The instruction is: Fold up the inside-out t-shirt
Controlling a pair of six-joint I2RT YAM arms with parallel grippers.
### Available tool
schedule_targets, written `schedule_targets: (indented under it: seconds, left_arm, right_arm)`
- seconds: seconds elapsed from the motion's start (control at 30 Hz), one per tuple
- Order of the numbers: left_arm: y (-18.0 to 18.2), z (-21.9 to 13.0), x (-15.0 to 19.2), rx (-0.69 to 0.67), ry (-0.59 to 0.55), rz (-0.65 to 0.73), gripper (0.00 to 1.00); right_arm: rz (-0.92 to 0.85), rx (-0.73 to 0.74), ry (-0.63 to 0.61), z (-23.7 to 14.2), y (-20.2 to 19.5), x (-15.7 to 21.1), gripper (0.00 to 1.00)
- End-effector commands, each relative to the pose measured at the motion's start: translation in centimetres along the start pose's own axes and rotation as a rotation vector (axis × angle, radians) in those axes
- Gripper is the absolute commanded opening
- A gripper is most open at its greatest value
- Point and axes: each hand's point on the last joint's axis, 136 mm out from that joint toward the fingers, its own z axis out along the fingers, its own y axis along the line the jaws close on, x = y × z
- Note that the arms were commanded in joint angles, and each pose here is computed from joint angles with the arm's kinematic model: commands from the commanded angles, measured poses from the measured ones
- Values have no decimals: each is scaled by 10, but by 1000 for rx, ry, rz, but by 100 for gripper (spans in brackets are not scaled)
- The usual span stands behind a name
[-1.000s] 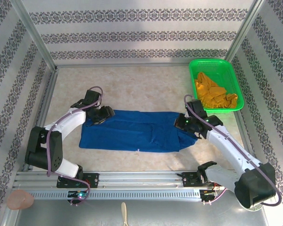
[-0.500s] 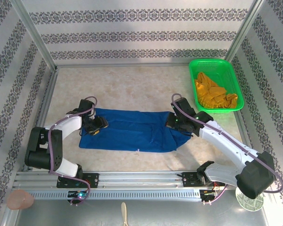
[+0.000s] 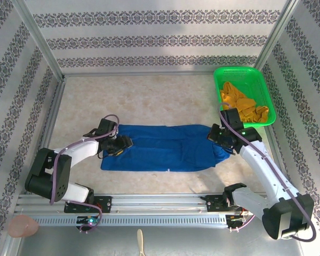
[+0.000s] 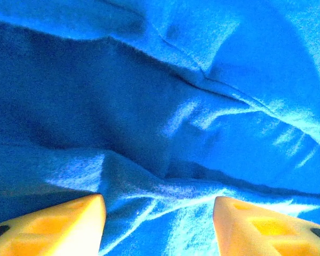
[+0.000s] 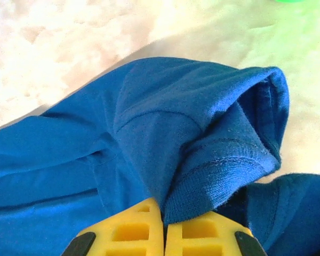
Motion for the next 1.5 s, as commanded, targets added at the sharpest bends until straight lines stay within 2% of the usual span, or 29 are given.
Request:
schedule_targets:
  seconds: [0.0,0.13,0.27,0.4,0.7,1.2,1.47]
  left_arm:
    - [4,-9,6,-49,0,-39,57]
    - [-6,-41,-20,-111,-91,40,67]
    - [-2,-52,-39,-144,-98,66,68]
    - [16,-41,-47,-179,-65,53,68]
    - [44,-4,-42,-204,19,3,68]
    - [60,21,-31,-213,76,-19,67]
    - [61,24,-29,-199,84,-29,67]
  right_arm:
    - [-55,12,20,-9,-7,0,0]
    - [-61,-40,24,-17,11,-2,0]
    - [-100,-63,19,-21,34,2,0]
    - [-140,-87,17,-21,61,13,0]
    - [-210,-142,21,-18,122,42,0]
    - [-343,-242,72,8,261,101,0]
    - [-376,-260,128,28,299,129,0]
